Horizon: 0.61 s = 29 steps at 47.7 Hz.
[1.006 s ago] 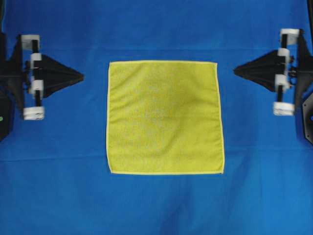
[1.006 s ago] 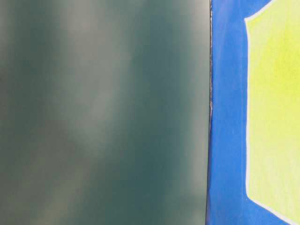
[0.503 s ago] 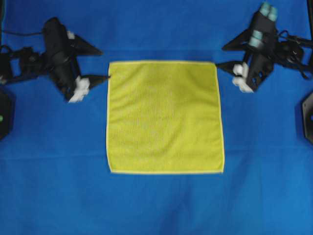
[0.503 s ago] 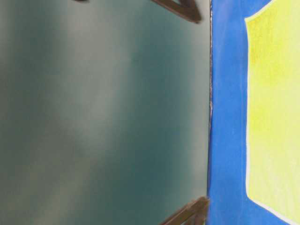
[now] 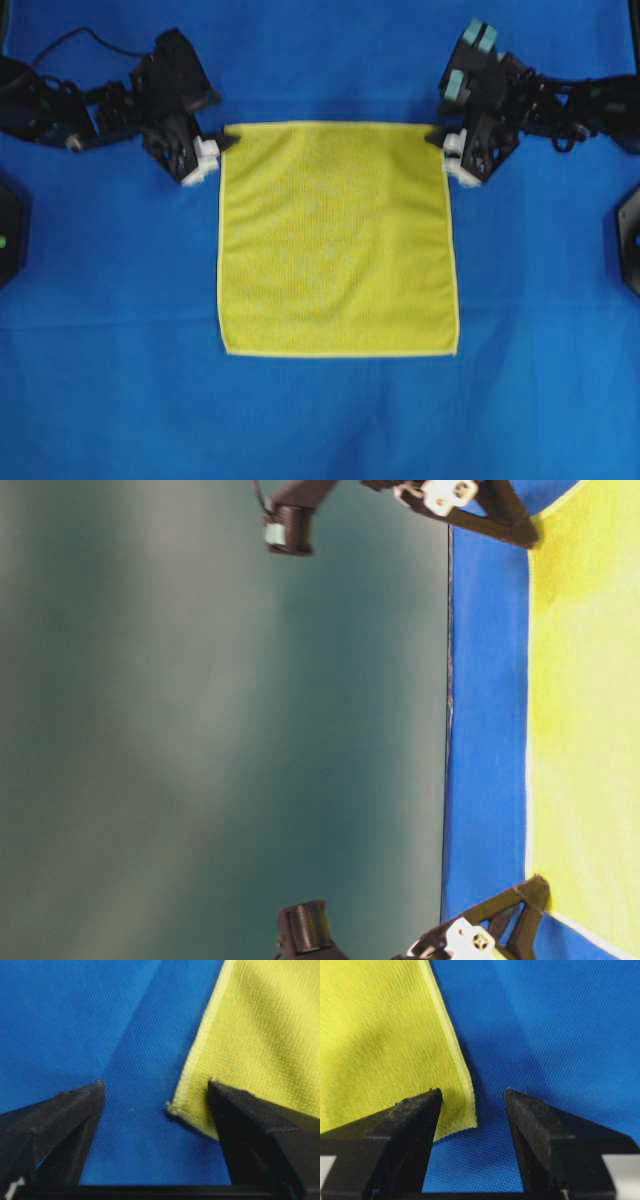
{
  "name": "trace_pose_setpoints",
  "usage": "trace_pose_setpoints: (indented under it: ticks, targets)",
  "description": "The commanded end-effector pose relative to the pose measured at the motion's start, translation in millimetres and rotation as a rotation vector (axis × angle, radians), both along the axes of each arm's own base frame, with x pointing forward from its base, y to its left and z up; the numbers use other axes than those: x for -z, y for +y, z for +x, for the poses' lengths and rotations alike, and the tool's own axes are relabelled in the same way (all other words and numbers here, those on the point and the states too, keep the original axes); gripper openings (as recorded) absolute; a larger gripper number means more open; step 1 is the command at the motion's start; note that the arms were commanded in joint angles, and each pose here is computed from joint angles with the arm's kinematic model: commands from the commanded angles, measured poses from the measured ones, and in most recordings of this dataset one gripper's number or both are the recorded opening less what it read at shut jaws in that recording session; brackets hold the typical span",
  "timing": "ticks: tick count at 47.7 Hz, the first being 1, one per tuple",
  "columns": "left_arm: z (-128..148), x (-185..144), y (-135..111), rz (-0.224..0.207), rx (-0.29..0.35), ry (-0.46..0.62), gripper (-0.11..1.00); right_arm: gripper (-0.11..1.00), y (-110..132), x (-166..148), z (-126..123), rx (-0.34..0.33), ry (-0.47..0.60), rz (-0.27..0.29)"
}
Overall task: Fold the yellow towel.
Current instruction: 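Move both grippers to the towel's top corners and pinch them, then lift the top corners and fold them down toward the bottom edge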
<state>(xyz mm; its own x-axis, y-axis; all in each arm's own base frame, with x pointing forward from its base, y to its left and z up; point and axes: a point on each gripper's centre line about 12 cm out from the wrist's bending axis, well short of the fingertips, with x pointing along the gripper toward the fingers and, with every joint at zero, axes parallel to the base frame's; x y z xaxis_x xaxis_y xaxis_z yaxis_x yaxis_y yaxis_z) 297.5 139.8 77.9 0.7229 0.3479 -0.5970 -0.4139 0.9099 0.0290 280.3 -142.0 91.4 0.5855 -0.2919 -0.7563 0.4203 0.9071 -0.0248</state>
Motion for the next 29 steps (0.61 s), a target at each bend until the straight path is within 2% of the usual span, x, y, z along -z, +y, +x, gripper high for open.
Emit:
trace_pose_setpoints:
  ticks: [1,7,10,12,19,21,29]
  targets:
    - [4,-3,2,0.005,0.002,-0.008,0.78,0.57,-4,-5,6,0.002,-0.024,-0.013]
    - [4,-1,1,-0.010,0.004,0.026,0.73,0.56,-5,-6,6,0.003,-0.026,-0.014]
    - [4,1,1,-0.019,0.007,0.050,0.62,0.52,-4,-5,7,-0.001,-0.023,-0.015]
    - [4,2,0,-0.025,0.011,0.066,0.52,0.45,-4,-6,6,-0.002,-0.023,-0.016]
    - [4,4,-8,-0.024,0.047,0.106,0.14,0.05,-4,-6,7,-0.003,-0.023,-0.016]
    - [4,4,-9,-0.019,0.056,0.110,0.06,0.03,-4,-6,7,-0.003,-0.023,-0.016]
    - [9,-6,-9,-0.005,0.073,0.109,0.03,0.03,-4,-15,6,0.009,-0.047,-0.018]
